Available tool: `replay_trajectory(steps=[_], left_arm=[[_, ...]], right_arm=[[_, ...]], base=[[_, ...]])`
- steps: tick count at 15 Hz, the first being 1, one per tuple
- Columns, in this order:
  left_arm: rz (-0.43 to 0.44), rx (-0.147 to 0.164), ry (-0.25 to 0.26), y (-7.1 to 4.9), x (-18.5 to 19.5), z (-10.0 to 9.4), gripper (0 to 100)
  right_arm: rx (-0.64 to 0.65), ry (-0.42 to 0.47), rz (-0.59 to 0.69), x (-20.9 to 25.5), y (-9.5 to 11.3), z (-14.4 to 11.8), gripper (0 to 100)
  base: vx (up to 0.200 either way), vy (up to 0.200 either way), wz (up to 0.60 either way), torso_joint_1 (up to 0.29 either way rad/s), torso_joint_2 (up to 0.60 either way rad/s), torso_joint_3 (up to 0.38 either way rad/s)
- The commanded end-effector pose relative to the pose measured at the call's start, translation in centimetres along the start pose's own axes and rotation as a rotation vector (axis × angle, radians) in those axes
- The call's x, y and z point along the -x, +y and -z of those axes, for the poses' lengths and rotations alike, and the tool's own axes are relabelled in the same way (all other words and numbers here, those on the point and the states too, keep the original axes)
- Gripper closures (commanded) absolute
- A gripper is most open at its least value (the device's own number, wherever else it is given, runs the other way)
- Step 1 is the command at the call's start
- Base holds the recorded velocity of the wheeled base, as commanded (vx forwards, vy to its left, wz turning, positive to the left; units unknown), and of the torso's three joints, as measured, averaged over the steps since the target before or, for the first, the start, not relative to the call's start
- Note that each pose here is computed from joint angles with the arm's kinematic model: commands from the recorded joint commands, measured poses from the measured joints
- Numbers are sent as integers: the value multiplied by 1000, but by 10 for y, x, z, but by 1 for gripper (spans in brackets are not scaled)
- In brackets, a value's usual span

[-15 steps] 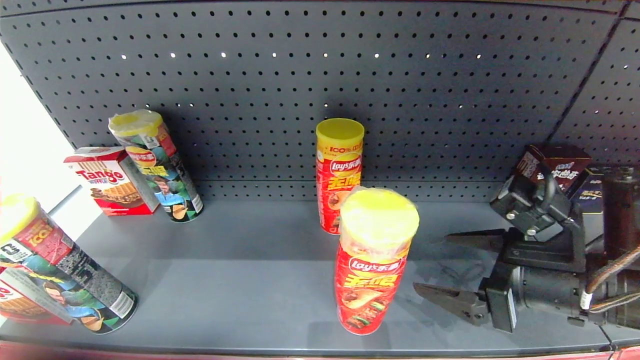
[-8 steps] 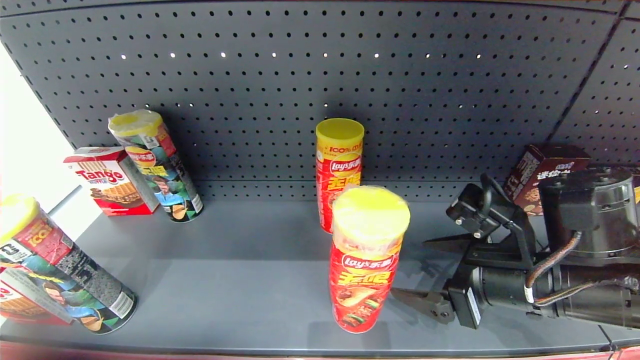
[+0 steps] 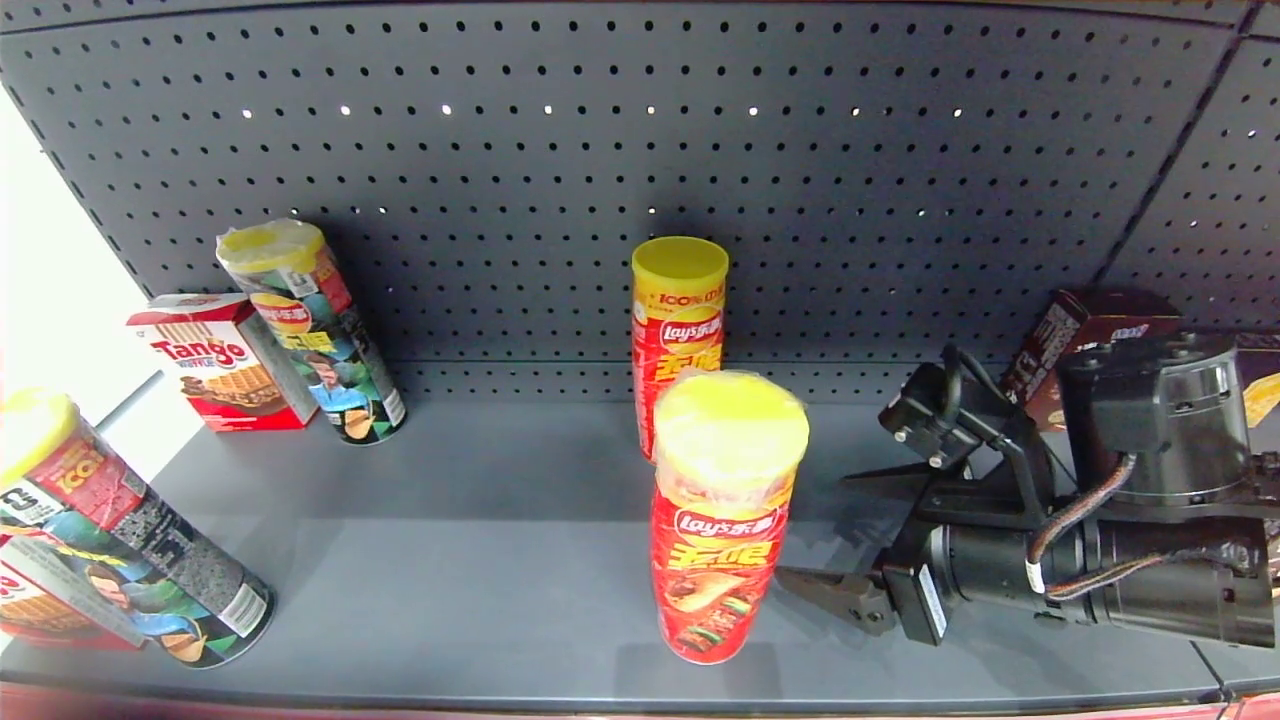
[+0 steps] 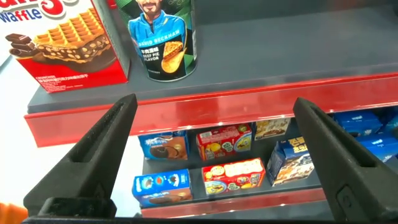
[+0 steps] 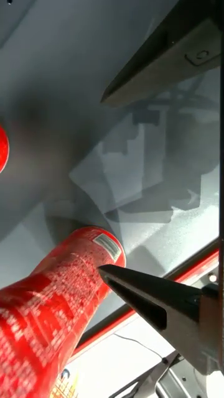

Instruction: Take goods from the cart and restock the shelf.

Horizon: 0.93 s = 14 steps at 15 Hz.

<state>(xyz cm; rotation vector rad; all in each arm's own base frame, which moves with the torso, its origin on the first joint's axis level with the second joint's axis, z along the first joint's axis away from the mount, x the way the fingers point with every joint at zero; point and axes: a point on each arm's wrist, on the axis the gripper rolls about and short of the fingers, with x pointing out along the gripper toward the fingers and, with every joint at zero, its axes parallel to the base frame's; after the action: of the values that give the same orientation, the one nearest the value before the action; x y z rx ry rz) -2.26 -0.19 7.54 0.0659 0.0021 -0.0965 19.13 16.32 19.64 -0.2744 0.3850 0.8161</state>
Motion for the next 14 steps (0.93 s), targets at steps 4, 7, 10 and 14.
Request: replay_trajectory(steps=[4, 7, 10, 14], left_arm=[[2, 0, 1, 0, 0, 0, 0], [2, 0, 2, 0, 0, 0, 0], [0, 0, 2, 0, 0, 0, 0], [2, 0, 1, 0, 0, 0, 0]], right_arm=[[6, -2, -13, -6, 2, -4, 0], [10, -3, -20, -10, 4, -6, 0], [16, -2, -31, -13, 7, -7, 0], [15, -7, -29, -12, 6, -8, 0]], base=[[0, 0, 0, 0, 0, 0], [0, 0, 0, 0, 0, 0], [0, 0, 0, 0, 0, 0], [0, 0, 0, 0, 0, 0]])
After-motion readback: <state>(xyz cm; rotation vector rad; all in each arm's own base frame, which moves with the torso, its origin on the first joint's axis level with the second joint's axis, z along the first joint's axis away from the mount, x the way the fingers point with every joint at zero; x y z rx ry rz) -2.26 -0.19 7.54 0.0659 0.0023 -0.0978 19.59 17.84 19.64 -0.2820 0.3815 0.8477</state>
